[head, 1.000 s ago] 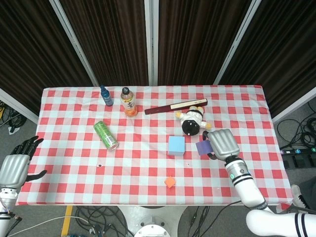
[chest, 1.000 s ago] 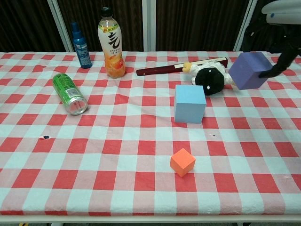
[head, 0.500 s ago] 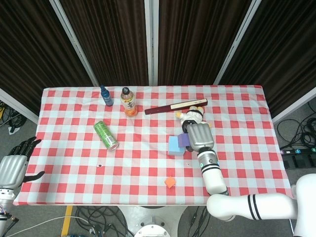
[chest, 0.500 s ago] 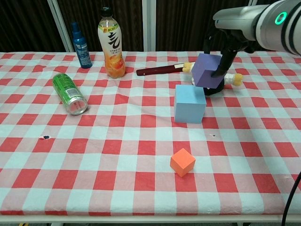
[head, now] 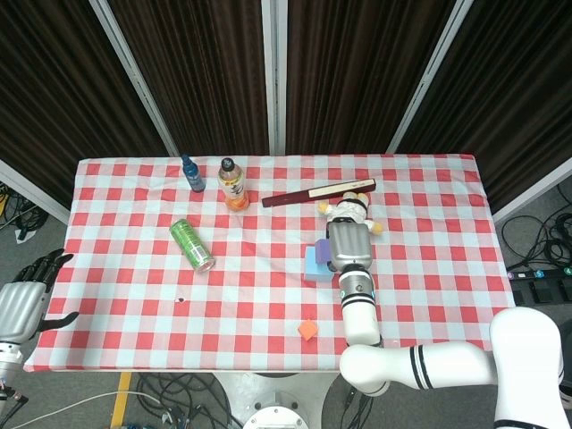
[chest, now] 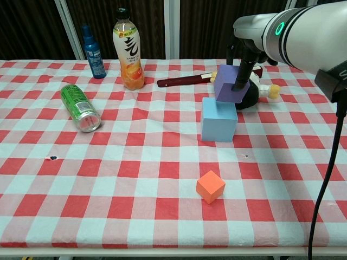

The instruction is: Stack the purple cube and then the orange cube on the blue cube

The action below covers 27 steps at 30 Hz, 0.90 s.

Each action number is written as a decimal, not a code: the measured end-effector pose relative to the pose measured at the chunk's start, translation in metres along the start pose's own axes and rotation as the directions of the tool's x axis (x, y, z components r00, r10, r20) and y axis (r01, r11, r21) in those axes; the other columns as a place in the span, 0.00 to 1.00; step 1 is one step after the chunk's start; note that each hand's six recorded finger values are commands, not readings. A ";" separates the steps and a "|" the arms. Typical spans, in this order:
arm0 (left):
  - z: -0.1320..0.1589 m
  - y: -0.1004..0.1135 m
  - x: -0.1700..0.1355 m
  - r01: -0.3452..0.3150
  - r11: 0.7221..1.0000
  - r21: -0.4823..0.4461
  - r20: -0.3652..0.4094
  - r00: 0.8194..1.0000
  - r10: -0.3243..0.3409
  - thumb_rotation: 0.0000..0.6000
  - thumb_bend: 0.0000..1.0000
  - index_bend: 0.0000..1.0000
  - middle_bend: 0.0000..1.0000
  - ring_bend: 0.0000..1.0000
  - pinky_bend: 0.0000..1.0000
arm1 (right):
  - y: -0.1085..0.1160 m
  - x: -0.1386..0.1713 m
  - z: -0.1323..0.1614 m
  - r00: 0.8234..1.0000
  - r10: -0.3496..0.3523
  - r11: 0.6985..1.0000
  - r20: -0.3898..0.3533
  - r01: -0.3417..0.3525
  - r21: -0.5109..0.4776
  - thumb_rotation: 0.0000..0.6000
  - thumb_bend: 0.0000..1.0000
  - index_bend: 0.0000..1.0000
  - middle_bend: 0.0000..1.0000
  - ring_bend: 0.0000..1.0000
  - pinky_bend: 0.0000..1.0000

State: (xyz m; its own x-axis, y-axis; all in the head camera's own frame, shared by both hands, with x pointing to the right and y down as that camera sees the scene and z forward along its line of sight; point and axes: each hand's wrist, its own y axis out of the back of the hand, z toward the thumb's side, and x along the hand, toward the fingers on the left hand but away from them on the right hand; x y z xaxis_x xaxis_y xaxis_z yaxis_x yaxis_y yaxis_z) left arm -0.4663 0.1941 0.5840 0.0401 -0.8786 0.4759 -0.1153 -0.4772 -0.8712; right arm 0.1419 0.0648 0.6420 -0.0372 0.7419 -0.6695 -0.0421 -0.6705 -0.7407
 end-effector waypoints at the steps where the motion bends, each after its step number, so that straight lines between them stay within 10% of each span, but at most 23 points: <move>1: 0.000 0.000 0.000 0.001 1.000 -0.001 0.001 1.000 -0.001 1.00 0.00 0.19 0.18 0.15 0.22 | 0.000 0.001 0.000 1.000 0.001 1.000 0.006 -0.001 0.005 1.00 0.14 0.65 1.00 0.93 0.80; 27: -0.004 -0.002 -0.001 0.018 1.000 -0.022 0.001 1.000 -0.018 1.00 0.00 0.19 0.18 0.15 0.22 | -0.020 -0.003 0.011 0.999 0.046 0.999 0.021 -0.046 0.016 1.00 0.14 0.67 1.00 0.93 0.80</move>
State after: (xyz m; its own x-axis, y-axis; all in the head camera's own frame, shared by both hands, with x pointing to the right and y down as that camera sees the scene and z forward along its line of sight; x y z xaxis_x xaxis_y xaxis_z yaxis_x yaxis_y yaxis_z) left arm -0.4703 0.1962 0.5857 0.0434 -0.8697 0.4917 -0.1365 -0.4927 -0.8594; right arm 0.1318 0.0760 0.6589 -0.0602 0.7102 -0.7015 -0.0561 -0.7040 -0.7079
